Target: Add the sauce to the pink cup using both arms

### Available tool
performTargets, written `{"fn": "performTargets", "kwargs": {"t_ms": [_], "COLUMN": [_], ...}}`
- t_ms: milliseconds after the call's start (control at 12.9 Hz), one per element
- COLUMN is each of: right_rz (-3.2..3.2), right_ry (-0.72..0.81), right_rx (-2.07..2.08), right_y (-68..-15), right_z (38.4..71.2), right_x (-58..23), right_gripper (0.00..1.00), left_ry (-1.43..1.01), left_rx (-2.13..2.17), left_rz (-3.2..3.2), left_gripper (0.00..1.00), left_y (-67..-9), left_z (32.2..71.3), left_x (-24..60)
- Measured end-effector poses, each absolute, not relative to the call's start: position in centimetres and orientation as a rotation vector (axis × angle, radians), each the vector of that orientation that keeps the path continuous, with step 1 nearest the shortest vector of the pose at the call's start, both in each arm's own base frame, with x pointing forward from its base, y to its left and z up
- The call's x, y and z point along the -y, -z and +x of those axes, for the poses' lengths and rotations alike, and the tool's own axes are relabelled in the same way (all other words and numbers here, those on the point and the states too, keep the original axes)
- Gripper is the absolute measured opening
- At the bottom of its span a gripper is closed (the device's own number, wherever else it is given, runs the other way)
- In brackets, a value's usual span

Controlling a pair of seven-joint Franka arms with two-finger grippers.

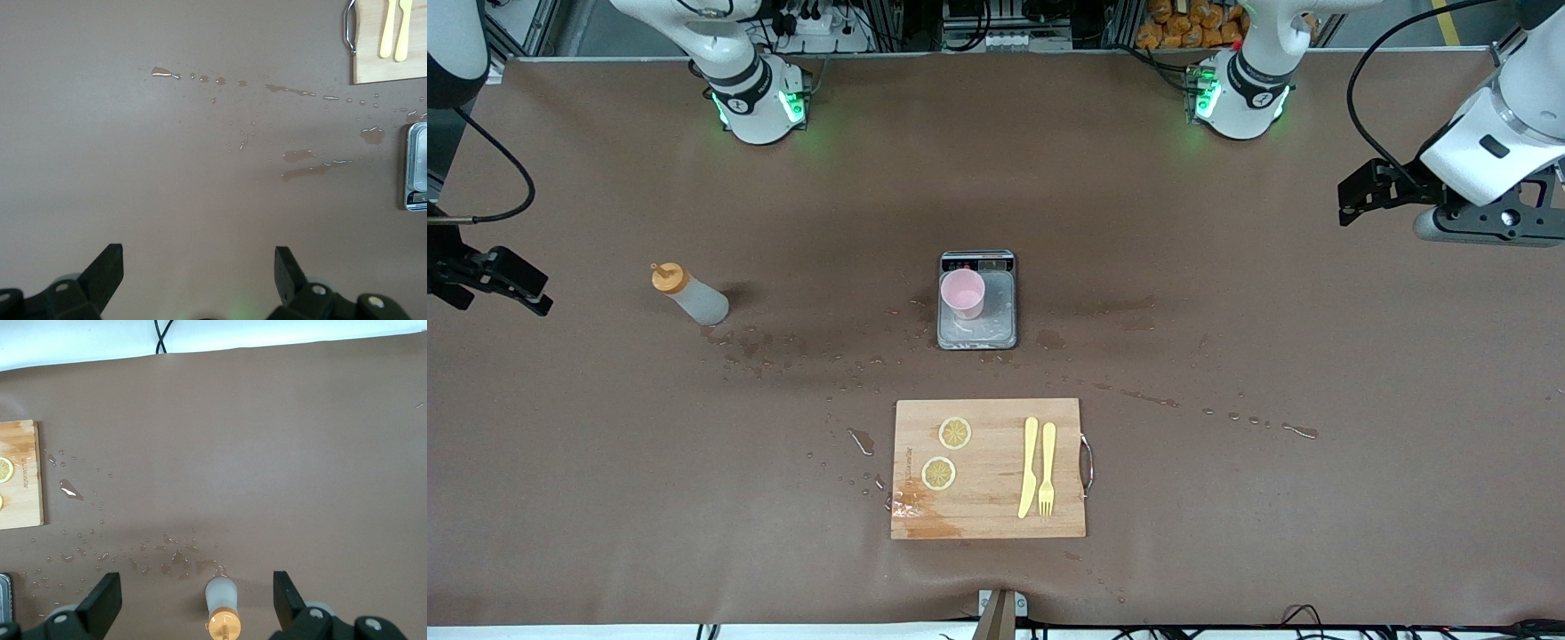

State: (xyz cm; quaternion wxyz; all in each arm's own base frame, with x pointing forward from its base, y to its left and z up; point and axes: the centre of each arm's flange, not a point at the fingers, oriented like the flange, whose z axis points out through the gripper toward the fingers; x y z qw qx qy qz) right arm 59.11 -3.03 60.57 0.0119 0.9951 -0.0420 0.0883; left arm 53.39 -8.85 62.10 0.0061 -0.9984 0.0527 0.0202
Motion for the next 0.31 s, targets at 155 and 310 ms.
{"fn": "performTargets", "kwargs": {"t_ms": [155, 310], "right_rz": [3.099, 3.098], "right_ry": [-0.288, -0.3], "right_rx": [0.13, 0.129], "right_y": [-60.97, -61.36], "right_z": [59.14, 59.17], "right_x": [3.05, 3.01], "right_gripper": [1.0, 1.0], "left_ry": [-0.063, -0.063], "left_rx": [-0.165, -0.165], "left_rz": [-3.124, -3.124], "left_gripper": [1.0, 1.0], "left_y": [-62.1, -62.1], "left_z": [53.39, 53.39], "left_x": [8.85, 8.85]}}
